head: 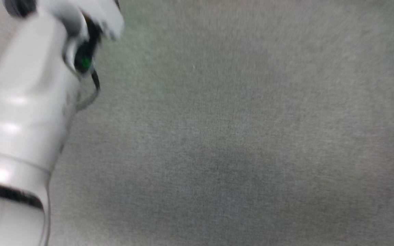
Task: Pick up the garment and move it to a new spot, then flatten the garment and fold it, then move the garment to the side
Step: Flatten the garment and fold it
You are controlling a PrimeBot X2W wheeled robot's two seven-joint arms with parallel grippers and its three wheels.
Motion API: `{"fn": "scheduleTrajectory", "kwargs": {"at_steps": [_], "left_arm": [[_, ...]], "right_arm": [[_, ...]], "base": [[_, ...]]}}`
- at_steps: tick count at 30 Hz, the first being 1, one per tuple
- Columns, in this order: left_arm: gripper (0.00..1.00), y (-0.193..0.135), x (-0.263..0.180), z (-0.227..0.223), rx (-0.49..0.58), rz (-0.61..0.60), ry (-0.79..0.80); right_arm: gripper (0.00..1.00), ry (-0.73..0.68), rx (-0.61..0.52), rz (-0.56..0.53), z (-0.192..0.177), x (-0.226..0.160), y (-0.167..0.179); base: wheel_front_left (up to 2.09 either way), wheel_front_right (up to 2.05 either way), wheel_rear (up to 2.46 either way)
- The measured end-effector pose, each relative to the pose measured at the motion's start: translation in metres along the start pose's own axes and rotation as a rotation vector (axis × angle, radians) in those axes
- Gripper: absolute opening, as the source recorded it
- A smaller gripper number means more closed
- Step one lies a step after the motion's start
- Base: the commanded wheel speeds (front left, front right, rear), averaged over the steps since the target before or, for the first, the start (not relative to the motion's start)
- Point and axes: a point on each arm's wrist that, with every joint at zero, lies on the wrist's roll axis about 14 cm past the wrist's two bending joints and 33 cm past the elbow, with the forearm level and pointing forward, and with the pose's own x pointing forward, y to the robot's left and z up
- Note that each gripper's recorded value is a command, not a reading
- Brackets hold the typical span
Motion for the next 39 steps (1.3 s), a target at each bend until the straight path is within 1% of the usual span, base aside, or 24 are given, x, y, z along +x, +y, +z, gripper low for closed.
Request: {"fn": "scheduleTrajectory", "kwargs": {"at_steps": [3,5,9,14,19,21,24,26,30,35,39], "left_arm": [[0.0,-0.009,-0.03,-0.002,-0.022,-0.029,0.035],[0.0,-0.008,-0.052,-0.003,-0.027,-0.031,0.055],[0.0,-0.004,-0.097,-0.009,-0.039,-0.03,0.081],[0.0,-0.002,-0.154,-0.021,-0.059,0.003,0.109],[0.0,-0.005,-0.212,-0.036,-0.113,0.042,0.131],[0.0,-0.007,-0.233,-0.042,-0.133,0.067,0.14],[0.0,-0.005,-0.261,-0.046,-0.16,0.12,0.132],[0.0,-0.006,-0.275,-0.048,-0.189,0.149,0.125],[0.0,-0.011,-0.303,-0.065,-0.242,0.197,0.159],[0.0,-0.007,-0.329,-0.075,-0.26,0.263,0.18],[0.0,-0.009,-0.338,-0.078,-0.279,0.28,0.185]], "right_arm": [[0.0,0.06,0.014,0.034,0.002,-0.031,0.009],[0.0,0.091,0.033,0.061,0.003,-0.054,0.016],[0.0,0.142,0.02,0.102,0.007,-0.104,0.023],[0.0,0.201,-0.006,0.12,0.005,-0.169,0.026],[0.0,0.278,-0.018,0.126,-0.006,-0.231,0.032],[0.0,0.305,-0.037,0.131,-0.009,-0.252,0.035],[0.0,0.356,-0.023,0.121,-0.019,-0.283,0.037],[0.0,0.385,-0.004,0.113,-0.024,-0.3,0.039],[0.0,0.444,0.037,0.083,-0.037,-0.328,0.038],[0.0,0.496,0.078,0.043,-0.046,-0.349,0.036],[0.0,0.528,0.1,0.023,-0.052,-0.358,0.037]], "base": [[0.0,0.0,0.0],[0.0,0.0,0.0],[0.0,0.0,0.0],[0.0,0.0,0.0],[0.0,0.0,0.0],[0.0,0.0,0.0],[0.0,0.0,0.0],[0.0,0.0,0.0],[0.0,0.0,0.0],[0.0,0.0,0.0],[0.0,0.0,0.0]]}}
